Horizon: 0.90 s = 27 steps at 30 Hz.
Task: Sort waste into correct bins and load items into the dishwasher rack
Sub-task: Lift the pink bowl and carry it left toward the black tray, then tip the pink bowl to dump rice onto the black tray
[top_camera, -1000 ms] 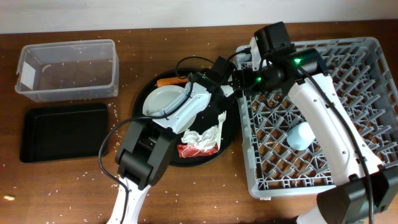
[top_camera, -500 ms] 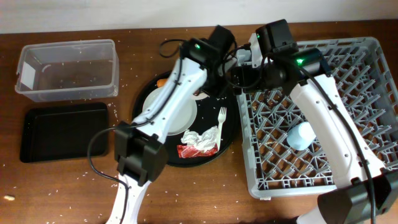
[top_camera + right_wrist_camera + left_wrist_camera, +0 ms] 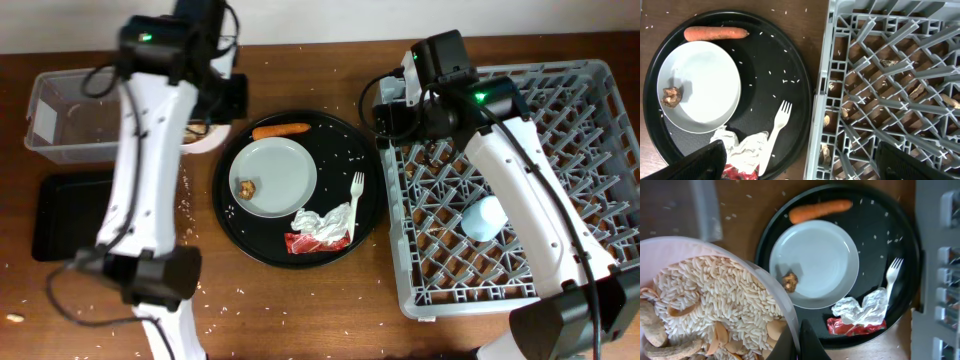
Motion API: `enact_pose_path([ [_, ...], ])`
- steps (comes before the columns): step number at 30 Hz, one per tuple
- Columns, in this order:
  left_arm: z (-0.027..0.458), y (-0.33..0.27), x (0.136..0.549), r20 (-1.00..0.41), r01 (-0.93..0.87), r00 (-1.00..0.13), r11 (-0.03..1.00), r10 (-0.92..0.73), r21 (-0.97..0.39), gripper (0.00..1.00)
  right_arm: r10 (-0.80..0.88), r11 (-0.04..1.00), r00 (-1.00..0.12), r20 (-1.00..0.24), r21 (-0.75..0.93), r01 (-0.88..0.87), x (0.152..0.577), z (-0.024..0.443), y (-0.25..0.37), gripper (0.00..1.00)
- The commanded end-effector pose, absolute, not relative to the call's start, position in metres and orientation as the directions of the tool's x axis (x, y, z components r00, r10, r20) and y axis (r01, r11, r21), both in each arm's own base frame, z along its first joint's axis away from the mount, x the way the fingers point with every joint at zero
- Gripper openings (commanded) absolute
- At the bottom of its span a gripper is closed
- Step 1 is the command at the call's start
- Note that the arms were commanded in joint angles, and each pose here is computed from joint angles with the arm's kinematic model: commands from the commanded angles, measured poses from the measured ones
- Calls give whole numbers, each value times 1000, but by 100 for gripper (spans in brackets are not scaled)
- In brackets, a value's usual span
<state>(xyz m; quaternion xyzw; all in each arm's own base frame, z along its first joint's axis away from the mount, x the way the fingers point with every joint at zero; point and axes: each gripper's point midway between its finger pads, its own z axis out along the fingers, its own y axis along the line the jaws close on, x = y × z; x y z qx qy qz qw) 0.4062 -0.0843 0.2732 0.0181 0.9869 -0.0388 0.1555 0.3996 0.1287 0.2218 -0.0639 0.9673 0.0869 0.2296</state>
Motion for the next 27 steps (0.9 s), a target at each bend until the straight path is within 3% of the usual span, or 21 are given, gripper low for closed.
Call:
enact_pose_path([
  [1,302,-48,386,-362,-45,-929,996,-70,-76,1,-87,980,-884,-459,120,-159,402,221,124,94],
  [7,282,17,350,-291,-226,-925,969,-245,-97,1,-87,980,-884,-459,120,-159,402,221,125,95],
  [13,225,47,330,-221,-336,-904,928,-365,-159,1,-87,980,-886,-456,120,-159,401,221,124,94],
  [18,172,51,327,-171,-297,-915,897,-365,-328,0,-87,980,-884,-458,121,-159,401,221,125,94],
  [22,129,53,322,-143,-315,-908,867,-394,-386,0,-87,980,-885,-458,121,-159,401,221,125,94],
  [27,136,82,343,-258,-273,-837,777,-483,-567,0,-87,980,-885,-458,121,-159,401,221,125,94],
])
